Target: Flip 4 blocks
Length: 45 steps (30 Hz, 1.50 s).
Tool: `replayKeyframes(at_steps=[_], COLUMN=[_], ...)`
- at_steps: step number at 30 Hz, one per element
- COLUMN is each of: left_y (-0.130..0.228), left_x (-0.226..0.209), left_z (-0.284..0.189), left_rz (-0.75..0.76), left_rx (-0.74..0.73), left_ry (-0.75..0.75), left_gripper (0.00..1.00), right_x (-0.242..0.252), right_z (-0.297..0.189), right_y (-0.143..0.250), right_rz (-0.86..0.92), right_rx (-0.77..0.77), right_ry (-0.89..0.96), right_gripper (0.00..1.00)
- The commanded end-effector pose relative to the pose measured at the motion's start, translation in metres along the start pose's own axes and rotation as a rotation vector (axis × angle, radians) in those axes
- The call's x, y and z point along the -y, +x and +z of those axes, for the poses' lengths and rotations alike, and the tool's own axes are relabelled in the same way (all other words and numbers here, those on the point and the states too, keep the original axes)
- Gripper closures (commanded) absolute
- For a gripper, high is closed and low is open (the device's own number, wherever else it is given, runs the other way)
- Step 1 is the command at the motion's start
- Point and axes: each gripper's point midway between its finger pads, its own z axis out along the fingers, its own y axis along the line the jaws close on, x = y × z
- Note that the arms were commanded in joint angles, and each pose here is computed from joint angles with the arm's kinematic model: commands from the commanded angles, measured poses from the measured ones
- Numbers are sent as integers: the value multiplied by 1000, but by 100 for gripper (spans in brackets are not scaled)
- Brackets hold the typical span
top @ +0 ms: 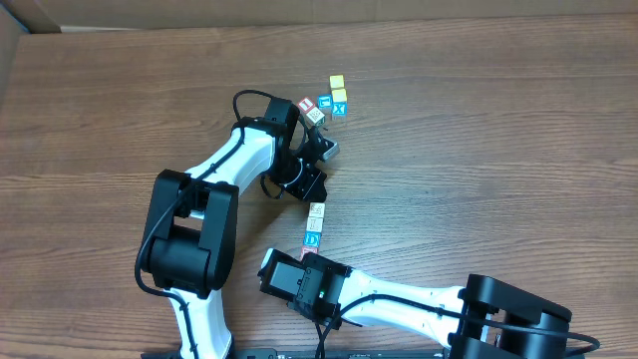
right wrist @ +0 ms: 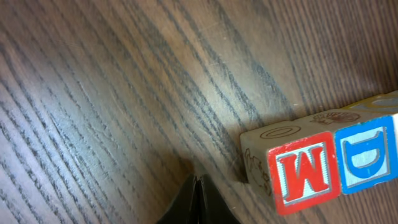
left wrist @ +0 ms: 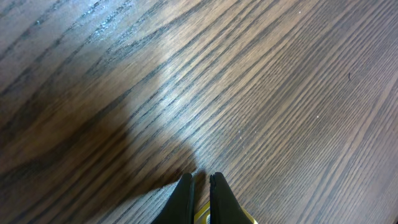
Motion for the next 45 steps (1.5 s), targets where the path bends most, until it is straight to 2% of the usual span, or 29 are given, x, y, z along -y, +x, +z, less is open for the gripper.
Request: replayKeyframes(at_steps=[1, 24, 45], left_y=[5, 5, -6], left_x=[2, 1, -10], left_z=[6, 6, 6], left_rz=[16, 17, -59], left_rx=[-15, -17, 24], left_ry=[19, 11, -46], left_gripper=[96, 96, 96], right_x=[9, 36, 57], right_z=[6, 11, 13], right_y=[2, 3, 5], right_rz=[10, 79, 94], right_rx=[-7, -13, -18], right_ry=[33, 48, 88], right_gripper=[96, 96, 96])
